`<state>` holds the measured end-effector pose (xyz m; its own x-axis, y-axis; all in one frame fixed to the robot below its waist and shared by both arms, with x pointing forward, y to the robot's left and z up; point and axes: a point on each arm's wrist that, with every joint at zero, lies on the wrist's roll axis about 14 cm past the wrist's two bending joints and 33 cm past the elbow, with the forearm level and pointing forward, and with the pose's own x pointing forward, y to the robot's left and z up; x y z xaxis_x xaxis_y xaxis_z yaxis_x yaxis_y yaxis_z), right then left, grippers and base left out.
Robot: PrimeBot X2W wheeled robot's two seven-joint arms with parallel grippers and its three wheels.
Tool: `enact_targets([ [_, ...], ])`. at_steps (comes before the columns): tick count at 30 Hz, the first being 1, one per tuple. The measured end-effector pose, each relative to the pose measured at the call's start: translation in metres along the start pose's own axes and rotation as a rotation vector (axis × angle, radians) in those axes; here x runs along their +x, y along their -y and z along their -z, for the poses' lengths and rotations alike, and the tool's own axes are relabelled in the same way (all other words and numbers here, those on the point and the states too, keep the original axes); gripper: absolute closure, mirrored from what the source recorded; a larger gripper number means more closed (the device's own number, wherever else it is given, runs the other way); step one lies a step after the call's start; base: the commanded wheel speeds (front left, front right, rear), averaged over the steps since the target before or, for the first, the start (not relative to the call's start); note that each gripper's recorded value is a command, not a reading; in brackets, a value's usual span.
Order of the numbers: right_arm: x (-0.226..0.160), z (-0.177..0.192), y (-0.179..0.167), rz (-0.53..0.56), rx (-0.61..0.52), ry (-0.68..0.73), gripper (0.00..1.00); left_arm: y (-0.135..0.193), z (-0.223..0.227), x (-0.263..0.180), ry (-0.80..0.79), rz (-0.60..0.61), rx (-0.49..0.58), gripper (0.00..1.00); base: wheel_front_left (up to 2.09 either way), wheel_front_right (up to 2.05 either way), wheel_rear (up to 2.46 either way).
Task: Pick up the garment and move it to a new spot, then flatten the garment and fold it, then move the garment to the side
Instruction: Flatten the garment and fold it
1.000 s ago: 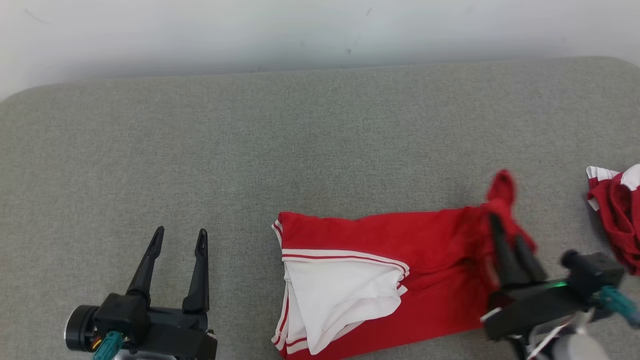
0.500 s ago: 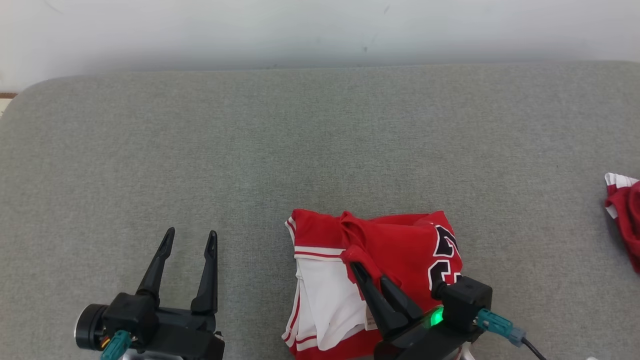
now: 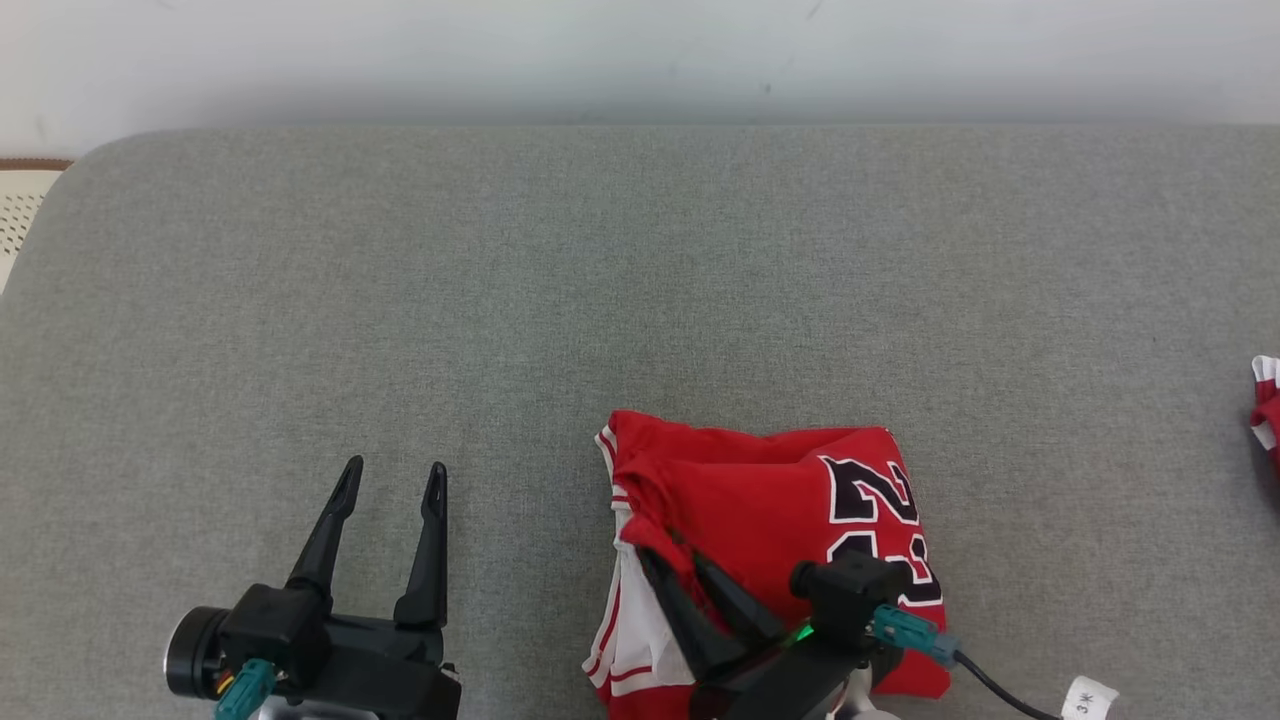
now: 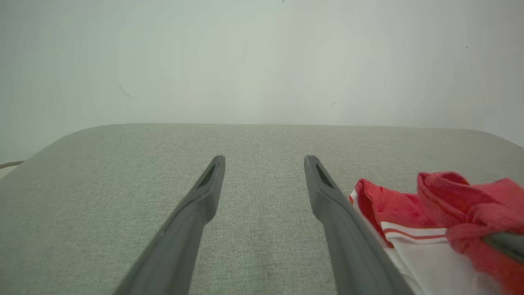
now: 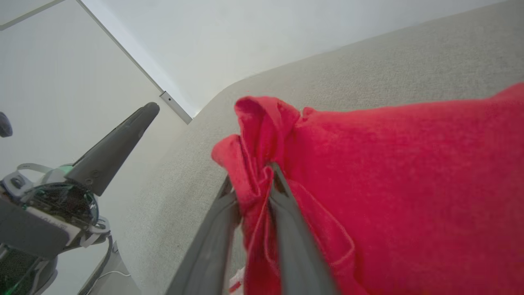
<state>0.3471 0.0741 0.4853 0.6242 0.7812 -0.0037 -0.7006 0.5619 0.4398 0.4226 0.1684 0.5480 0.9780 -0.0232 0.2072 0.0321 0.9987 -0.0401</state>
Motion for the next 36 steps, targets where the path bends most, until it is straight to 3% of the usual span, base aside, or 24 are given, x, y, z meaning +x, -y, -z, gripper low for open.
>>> enact_targets([
  [1,0.001,0.003,0.0,-0.004,0.002,-0.008,0.0,0.0,0.0,0.0,-0.001,0.0,-0.001,0.0,0.0,0.0,0.0],
  [9,0.013,0.0,-0.02,-0.071,0.056,0.023,0.0,0.0,0.001,0.002,0.0,-0.002,-0.004,0.0,0.0,0.0,0.0],
  [15,0.012,-0.047,-0.011,-0.071,0.005,0.176,0.0,-0.001,-0.001,0.004,0.008,-0.004,0.01,0.0,0.0,0.0,0.0],
  [25,-0.03,-0.125,0.058,0.152,-0.19,0.389,0.0,-0.002,-0.013,0.004,0.041,-0.01,0.023,0.0,0.0,0.0,0.0],
  [30,-0.067,-0.142,0.097,0.312,-0.362,0.369,0.0,-0.004,-0.025,0.001,0.073,-0.021,0.033,0.0,0.0,0.0,0.0],
  [36,-0.096,-0.138,0.111,0.406,-0.441,0.307,0.0,-0.008,-0.039,-0.006,0.107,-0.036,0.041,0.0,0.0,0.0,0.0],
])
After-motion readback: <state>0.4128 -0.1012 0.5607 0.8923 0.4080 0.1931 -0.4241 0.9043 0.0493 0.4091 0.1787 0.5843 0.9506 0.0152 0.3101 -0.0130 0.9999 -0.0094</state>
